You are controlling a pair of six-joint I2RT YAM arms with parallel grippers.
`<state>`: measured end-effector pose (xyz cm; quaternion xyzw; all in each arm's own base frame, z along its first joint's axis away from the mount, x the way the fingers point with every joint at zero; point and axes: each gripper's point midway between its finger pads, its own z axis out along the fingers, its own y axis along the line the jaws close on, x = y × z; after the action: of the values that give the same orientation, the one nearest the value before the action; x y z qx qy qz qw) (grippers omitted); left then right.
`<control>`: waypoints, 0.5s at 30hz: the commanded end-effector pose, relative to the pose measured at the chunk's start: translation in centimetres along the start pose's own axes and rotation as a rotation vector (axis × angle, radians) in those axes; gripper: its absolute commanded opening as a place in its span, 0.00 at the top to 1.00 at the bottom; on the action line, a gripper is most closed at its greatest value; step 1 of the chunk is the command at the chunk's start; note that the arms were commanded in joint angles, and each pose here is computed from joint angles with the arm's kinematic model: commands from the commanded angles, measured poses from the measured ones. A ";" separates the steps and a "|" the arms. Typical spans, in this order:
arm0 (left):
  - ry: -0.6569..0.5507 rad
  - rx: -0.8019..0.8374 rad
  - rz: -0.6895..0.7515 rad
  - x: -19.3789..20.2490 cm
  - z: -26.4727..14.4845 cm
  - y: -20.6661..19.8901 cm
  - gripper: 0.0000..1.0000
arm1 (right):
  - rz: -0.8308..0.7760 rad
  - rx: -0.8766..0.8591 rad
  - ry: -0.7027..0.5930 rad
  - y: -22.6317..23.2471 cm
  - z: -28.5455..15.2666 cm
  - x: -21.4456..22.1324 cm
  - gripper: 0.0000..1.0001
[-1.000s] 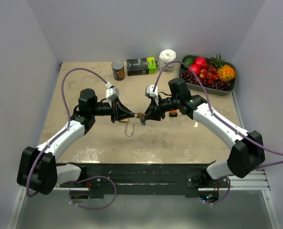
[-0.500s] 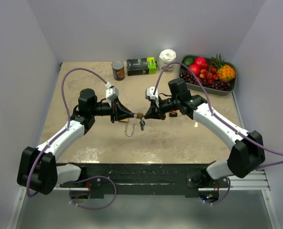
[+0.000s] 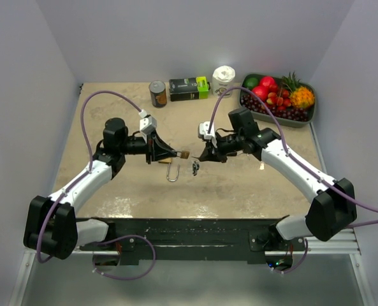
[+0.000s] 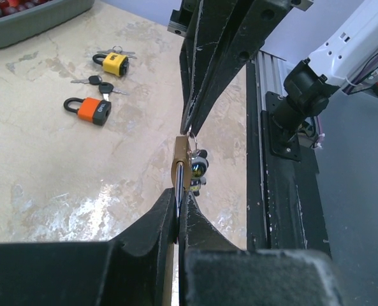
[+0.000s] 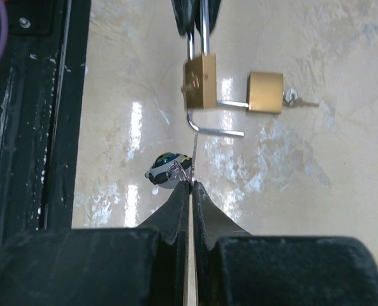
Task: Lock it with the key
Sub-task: Lock the lock, then place the key at the center of the board.
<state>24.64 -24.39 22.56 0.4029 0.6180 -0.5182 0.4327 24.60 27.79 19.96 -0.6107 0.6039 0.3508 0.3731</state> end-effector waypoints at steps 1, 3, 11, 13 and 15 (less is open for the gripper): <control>-0.030 -0.011 0.079 -1.8 -0.5 0.8 1.00 | 0.040 0.057 0.036 -0.9 -1.5 1.6 1.00; -0.028 -0.018 0.075 -1.6 -0.6 0.9 1.00 | 0.077 0.102 0.061 -2.1 -1.8 2.7 1.00; -0.024 -0.078 0.052 -0.7 -0.7 1.9 1.00 | 0.403 0.341 0.172 -8.5 0.0 8.0 1.00; -0.022 -0.087 0.045 -0.4 -0.7 2.0 1.00 | 0.447 0.382 0.181 -9.5 0.4 8.8 1.00; -0.027 -0.101 0.050 -0.5 -0.8 2.1 1.00 | 0.491 0.395 0.206 -9.9 1.0 10.3 1.00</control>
<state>25.98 -23.63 22.06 0.3837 0.6360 -0.4998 0.4455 31.59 23.70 10.24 -0.4576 0.7947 0.2686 0.2948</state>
